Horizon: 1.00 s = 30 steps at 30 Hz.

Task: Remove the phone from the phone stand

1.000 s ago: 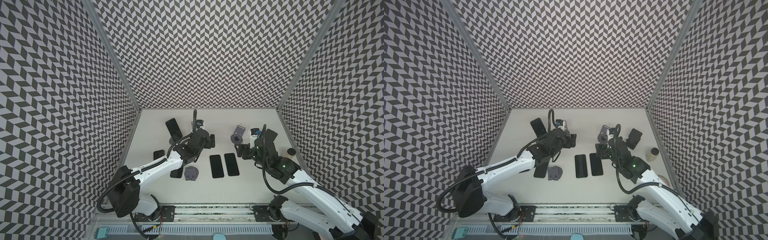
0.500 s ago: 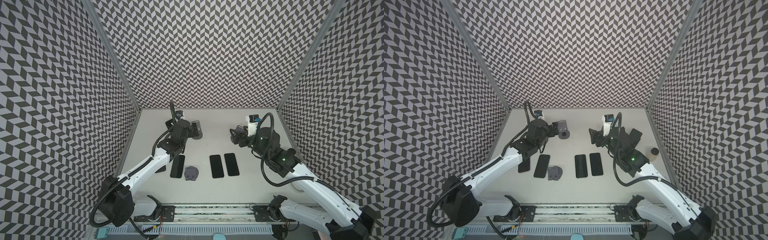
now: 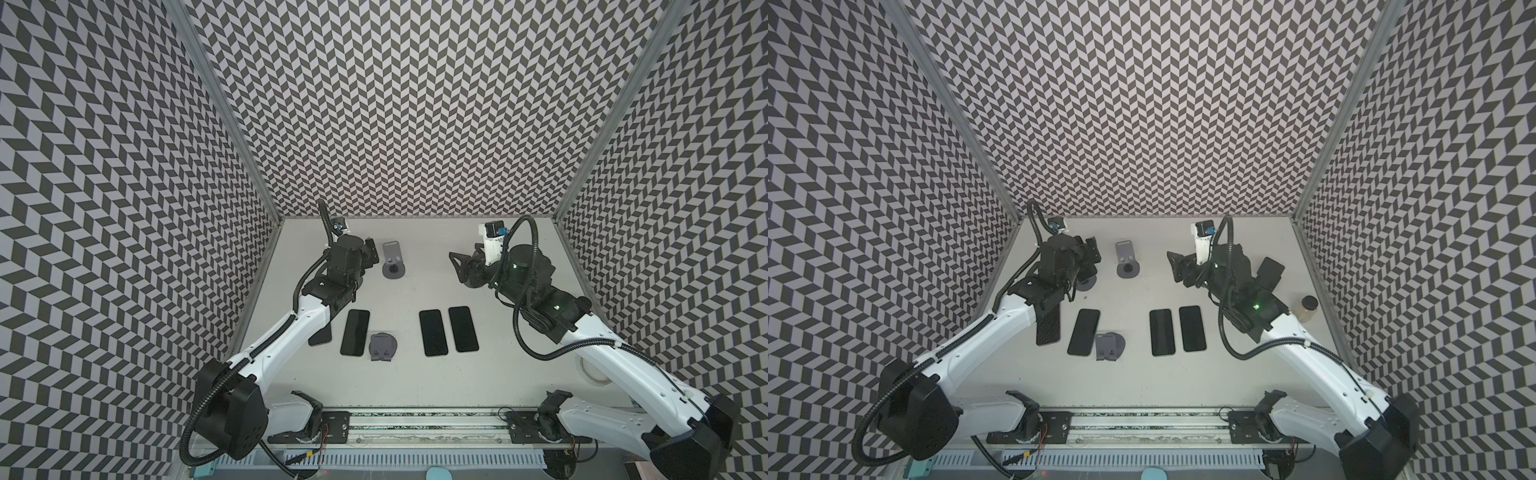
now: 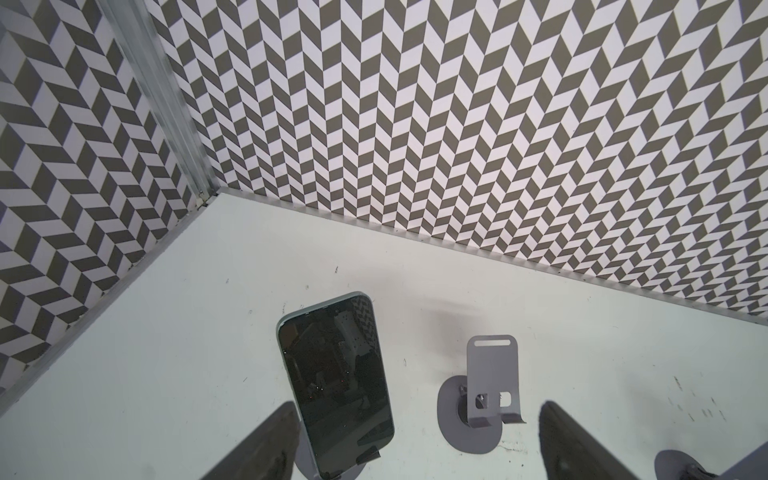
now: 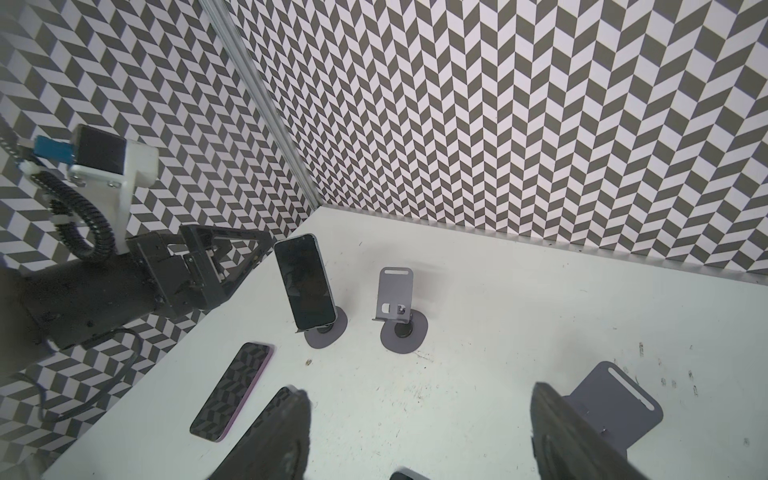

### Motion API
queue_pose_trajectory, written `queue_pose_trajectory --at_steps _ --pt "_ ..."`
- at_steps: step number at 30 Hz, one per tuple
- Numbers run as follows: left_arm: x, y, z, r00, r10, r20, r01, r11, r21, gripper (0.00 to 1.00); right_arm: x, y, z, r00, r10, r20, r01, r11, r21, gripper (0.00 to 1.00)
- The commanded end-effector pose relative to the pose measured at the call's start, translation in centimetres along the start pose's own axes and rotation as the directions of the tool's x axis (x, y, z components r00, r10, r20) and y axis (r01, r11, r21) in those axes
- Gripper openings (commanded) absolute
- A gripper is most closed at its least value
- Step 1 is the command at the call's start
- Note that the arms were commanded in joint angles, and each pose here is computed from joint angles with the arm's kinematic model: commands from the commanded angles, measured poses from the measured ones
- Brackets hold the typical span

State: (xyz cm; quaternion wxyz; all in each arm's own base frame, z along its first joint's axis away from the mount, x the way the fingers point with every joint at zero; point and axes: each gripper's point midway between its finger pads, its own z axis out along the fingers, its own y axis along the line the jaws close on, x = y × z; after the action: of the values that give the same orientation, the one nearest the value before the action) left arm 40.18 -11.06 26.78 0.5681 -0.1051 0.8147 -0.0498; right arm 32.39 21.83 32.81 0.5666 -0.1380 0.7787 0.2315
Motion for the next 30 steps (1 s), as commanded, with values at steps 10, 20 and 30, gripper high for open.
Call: queue_pose_trajectory --at_steps 10,20,30 --pt "-2.5 1.6 -0.1 0.998 -0.026 0.051 0.028 0.998 -0.051 0.92 -1.9 4.1 2.4 0.998 0.037 -0.051 -0.046 0.983 -0.178 0.74" --pt "-1.4 4.1 2.3 0.995 -0.101 0.009 0.101 0.984 -0.149 0.93 0.7 7.7 5.1 0.974 0.058 -0.22 -0.117 0.957 -0.266 0.73" --pt "-0.7 5.3 4.5 0.994 -0.109 -0.009 0.104 0.964 -0.247 0.93 0.5 9.7 4.7 0.97 0.039 -0.24 -0.116 0.942 -0.314 0.73"
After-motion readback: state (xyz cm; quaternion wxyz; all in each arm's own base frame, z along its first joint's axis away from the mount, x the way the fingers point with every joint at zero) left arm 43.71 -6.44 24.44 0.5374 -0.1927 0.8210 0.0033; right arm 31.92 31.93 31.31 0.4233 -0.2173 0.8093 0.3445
